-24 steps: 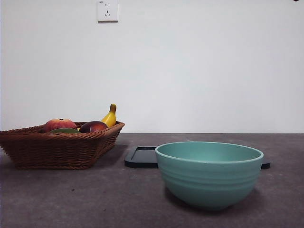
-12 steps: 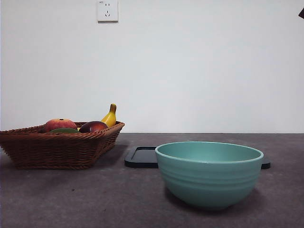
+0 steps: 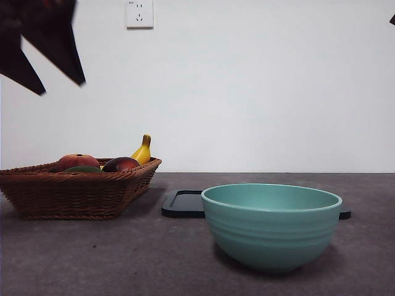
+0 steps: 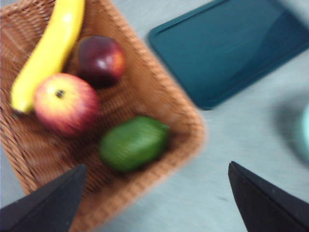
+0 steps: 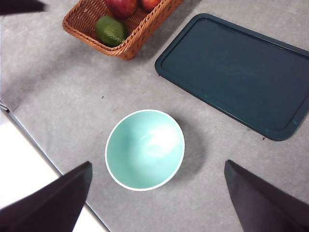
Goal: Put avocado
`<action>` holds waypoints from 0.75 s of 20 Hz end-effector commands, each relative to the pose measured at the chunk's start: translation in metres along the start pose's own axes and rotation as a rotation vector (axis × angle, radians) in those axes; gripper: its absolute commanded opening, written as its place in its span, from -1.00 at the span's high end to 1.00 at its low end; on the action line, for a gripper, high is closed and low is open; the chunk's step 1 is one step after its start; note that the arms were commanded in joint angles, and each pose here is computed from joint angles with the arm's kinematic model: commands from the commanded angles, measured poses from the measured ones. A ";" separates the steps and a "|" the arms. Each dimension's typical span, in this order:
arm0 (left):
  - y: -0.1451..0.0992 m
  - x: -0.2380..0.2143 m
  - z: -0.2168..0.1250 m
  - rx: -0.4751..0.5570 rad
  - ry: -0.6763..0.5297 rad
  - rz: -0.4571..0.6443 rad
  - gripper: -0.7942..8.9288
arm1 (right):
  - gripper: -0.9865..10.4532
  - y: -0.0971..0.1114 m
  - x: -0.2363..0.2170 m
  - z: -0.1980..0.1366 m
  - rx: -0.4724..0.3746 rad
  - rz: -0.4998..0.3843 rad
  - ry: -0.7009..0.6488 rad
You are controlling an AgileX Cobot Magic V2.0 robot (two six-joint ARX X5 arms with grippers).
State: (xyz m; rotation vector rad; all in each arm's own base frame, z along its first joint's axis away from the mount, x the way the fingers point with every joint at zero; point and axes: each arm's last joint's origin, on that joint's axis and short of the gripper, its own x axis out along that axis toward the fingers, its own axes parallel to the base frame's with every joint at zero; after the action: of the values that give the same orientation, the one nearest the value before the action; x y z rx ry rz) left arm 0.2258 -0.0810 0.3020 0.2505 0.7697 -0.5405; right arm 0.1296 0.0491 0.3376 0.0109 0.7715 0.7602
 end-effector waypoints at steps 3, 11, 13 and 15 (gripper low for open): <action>0.008 0.035 0.025 0.000 0.048 0.002 -0.12 | 0.06 0.002 -0.003 0.005 -0.003 0.003 -0.019; 0.016 0.092 0.034 -0.010 0.189 -0.016 -0.12 | 0.06 0.002 -0.003 0.005 -0.002 0.003 -0.018; 0.017 0.100 0.031 -0.013 0.217 -0.006 -0.12 | 0.06 0.002 -0.003 0.005 -0.002 0.003 -0.018; 0.018 0.106 0.029 -0.015 0.249 0.044 -0.12 | 0.06 0.002 -0.003 0.005 -0.002 0.003 -0.018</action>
State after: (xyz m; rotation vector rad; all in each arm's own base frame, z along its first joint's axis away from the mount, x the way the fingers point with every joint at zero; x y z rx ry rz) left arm 0.3104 -0.1134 0.2452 0.3150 1.0139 -0.4667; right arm 0.1296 0.0491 0.3376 0.0113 0.7720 0.7600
